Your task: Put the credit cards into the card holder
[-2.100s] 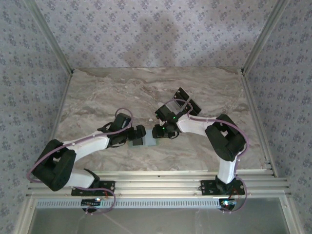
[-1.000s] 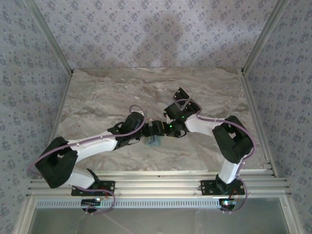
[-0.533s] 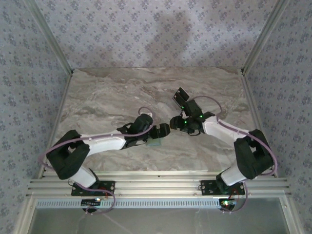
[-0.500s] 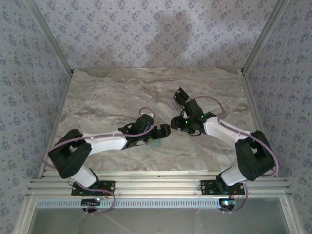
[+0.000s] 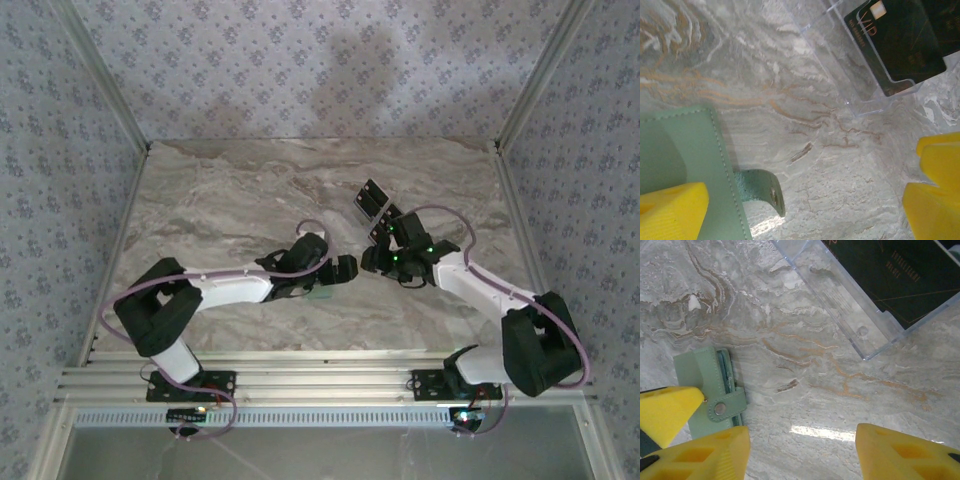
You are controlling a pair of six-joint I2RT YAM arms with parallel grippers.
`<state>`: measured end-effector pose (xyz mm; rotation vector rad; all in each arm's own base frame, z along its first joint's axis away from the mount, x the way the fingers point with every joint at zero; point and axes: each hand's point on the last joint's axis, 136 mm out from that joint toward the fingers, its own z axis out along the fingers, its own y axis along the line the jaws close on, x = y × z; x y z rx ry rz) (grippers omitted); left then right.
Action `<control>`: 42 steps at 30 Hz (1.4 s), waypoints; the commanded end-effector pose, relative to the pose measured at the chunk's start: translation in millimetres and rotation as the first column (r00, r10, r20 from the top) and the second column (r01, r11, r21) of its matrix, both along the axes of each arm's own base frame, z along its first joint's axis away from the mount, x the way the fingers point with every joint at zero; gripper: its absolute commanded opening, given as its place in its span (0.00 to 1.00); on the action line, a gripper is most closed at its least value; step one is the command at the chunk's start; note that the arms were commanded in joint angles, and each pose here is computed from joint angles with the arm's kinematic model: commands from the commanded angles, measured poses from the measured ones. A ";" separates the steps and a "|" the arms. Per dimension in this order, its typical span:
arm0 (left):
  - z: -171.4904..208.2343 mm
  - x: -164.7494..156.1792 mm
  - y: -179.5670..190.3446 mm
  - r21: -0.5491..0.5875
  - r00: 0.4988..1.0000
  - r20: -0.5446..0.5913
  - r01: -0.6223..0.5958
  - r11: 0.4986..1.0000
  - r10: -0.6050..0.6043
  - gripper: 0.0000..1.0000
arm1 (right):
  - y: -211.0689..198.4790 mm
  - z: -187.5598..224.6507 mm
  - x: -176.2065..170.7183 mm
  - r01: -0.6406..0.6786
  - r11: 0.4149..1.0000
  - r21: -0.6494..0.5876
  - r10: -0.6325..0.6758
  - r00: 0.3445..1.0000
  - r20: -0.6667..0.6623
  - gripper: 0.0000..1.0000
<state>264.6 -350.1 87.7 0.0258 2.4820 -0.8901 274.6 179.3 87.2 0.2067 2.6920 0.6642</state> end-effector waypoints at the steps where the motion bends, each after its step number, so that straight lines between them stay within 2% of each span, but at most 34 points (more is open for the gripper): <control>1: 46.9 15.2 5.8 -0.011 0.996 0.093 -0.012 1.000 0.013 1.00 | 13.3 7.7 -6.5 -0.033 0.999 0.041 0.033 0.999 -0.005 0.59; 5: 71.4 26.0 27.9 0.007 0.992 0.119 -0.044 0.999 0.043 1.00 | 31.5 12.6 -11.6 -0.097 0.995 0.036 0.097 0.995 0.003 0.60; 9: 77.9 25.1 66.2 0.118 0.990 0.113 -0.094 0.988 0.081 1.00 | 41.9 14.4 -13.5 -0.151 0.988 -0.023 0.152 0.988 0.012 0.60; 13: 64.2 10.1 102.1 0.300 0.994 0.075 -0.099 0.949 0.080 1.00 | 43.8 13.8 -10.2 -0.164 0.982 -0.092 0.166 0.986 0.012 0.60; 16: 43.2 -4.0 116.4 0.378 0.998 0.020 -0.067 0.923 0.064 1.00 | 46.8 11.6 -6.6 -0.207 0.968 -0.141 0.211 0.977 0.016 0.59; 21: 7.5 -20.3 117.2 0.388 0.998 -0.044 -0.020 0.922 0.040 1.00 | 56.4 5.3 -1.9 -0.258 0.948 -0.188 0.261 0.965 -0.009 0.56; 29: -10.9 -24.0 97.8 0.385 0.999 -0.046 0.018 0.923 -0.001 1.00 | 69.7 -4.8 -1.2 -0.302 0.930 -0.208 0.302 0.953 -0.035 0.53; 37: -35.1 -26.8 100.0 0.467 0.998 -0.063 0.024 0.884 0.006 1.00 | 76.3 -11.6 -2.3 -0.326 0.920 -0.217 0.322 0.945 -0.052 0.52; 42: -52.6 -33.2 114.1 0.536 0.995 -0.085 0.003 0.844 0.051 1.00 | 76.5 -14.2 -2.1 -0.329 0.918 -0.221 0.324 0.944 -0.058 0.50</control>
